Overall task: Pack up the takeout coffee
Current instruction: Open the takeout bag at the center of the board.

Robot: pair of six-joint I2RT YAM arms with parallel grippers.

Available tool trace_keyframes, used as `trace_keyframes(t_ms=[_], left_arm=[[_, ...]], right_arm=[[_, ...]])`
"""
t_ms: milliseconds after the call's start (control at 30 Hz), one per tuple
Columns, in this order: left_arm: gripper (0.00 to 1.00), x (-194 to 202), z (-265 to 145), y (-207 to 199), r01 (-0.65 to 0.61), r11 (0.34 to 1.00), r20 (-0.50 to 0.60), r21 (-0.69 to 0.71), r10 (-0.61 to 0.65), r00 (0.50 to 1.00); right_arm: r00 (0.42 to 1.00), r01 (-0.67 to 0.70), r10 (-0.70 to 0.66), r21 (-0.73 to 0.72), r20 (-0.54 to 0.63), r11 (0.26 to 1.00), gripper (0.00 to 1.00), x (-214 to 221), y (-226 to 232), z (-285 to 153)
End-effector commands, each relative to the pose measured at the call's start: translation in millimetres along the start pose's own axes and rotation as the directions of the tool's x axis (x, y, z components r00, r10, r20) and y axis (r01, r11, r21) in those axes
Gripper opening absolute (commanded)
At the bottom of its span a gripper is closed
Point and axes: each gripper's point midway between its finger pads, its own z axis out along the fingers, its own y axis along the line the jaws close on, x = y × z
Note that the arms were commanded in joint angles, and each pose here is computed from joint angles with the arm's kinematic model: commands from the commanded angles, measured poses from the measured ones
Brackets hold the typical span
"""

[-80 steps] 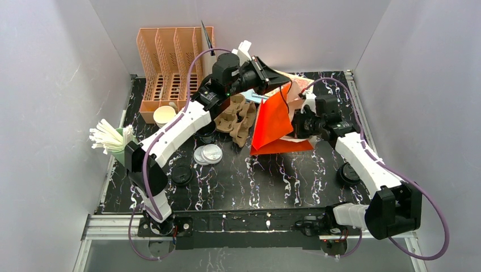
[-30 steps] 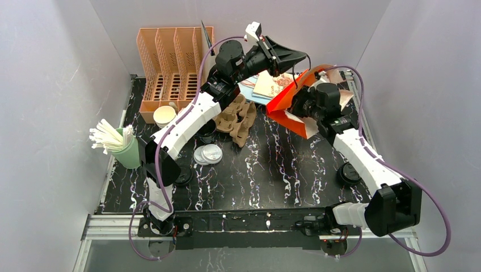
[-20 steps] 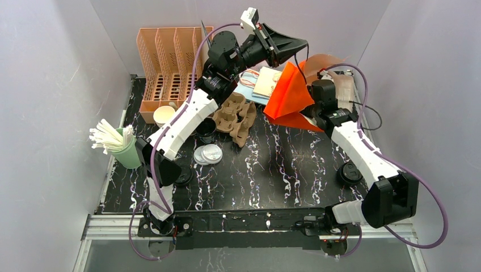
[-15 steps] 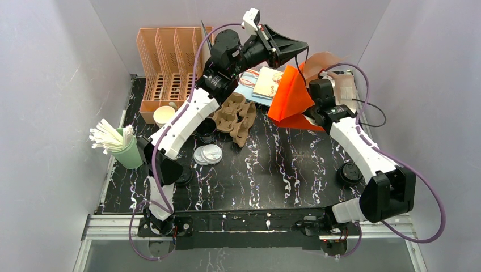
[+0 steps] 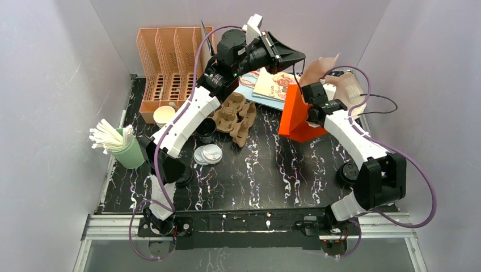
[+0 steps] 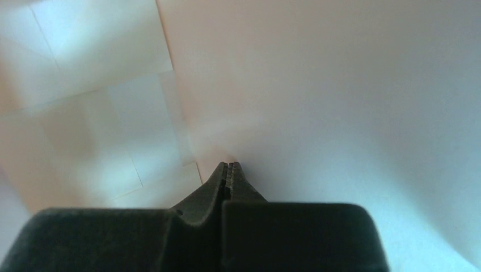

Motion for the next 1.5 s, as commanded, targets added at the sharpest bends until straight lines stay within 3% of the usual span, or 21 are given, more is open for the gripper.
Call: trace_keyframes(t_ms=[0, 267, 400, 567, 767, 933, 1067, 1267, 1367, 1467], left_arm=[[0.00, -4, -21, -63, -0.121, 0.985, 0.043, 0.119, 0.117, 0.992], [0.00, -11, -21, -52, -0.148, 0.986, 0.058, 0.071, 0.144, 0.988], [0.00, -9, -23, -38, -0.163, 0.986, 0.045, 0.022, 0.162, 0.986], [0.00, 2, -33, 13, -0.167, 0.977, 0.007, -0.135, 0.169, 0.986], [0.00, 16, -58, 91, -0.187, 0.908, -0.048, -0.374, 0.183, 0.982], [0.00, 29, -74, 132, -0.192, 0.859, -0.101, -0.474, 0.163, 0.981], [0.01, 35, -84, 144, -0.193, 0.843, -0.111, -0.502, 0.159, 0.981], [0.10, 38, -93, 150, -0.212, 0.820, -0.141, -0.531, 0.161, 0.977], [0.17, 37, -94, 147, -0.237, 0.813, -0.150, -0.532, 0.185, 0.971], [0.31, 31, -98, 140, -0.278, 0.799, -0.152, -0.533, 0.232, 0.961]], right_arm=[[0.992, 0.124, -0.121, 0.240, -0.030, 0.963, 0.01, 7, -48, 0], [0.975, 0.224, -0.199, 0.423, -0.101, 0.878, 0.01, 25, -85, 8], [0.975, 0.220, -0.191, 0.436, -0.110, 0.872, 0.01, 27, -86, 10], [0.955, 0.271, -0.228, 0.245, -0.189, 0.931, 0.01, 35, -53, 15], [0.928, 0.285, -0.261, 0.055, -0.266, 0.957, 0.02, 52, -31, 0], [0.934, 0.254, -0.279, -0.136, -0.222, 0.958, 0.17, 49, -9, -25], [0.944, 0.232, -0.282, -0.261, -0.172, 0.937, 0.23, 37, 9, -49], [0.951, 0.222, -0.295, -0.452, -0.096, 0.864, 0.35, 17, 40, -88], [0.953, 0.215, -0.295, -0.537, -0.067, 0.816, 0.40, 7, 55, -105], [0.960, 0.208, -0.277, -0.581, -0.031, 0.787, 0.44, -4, 65, -118]])
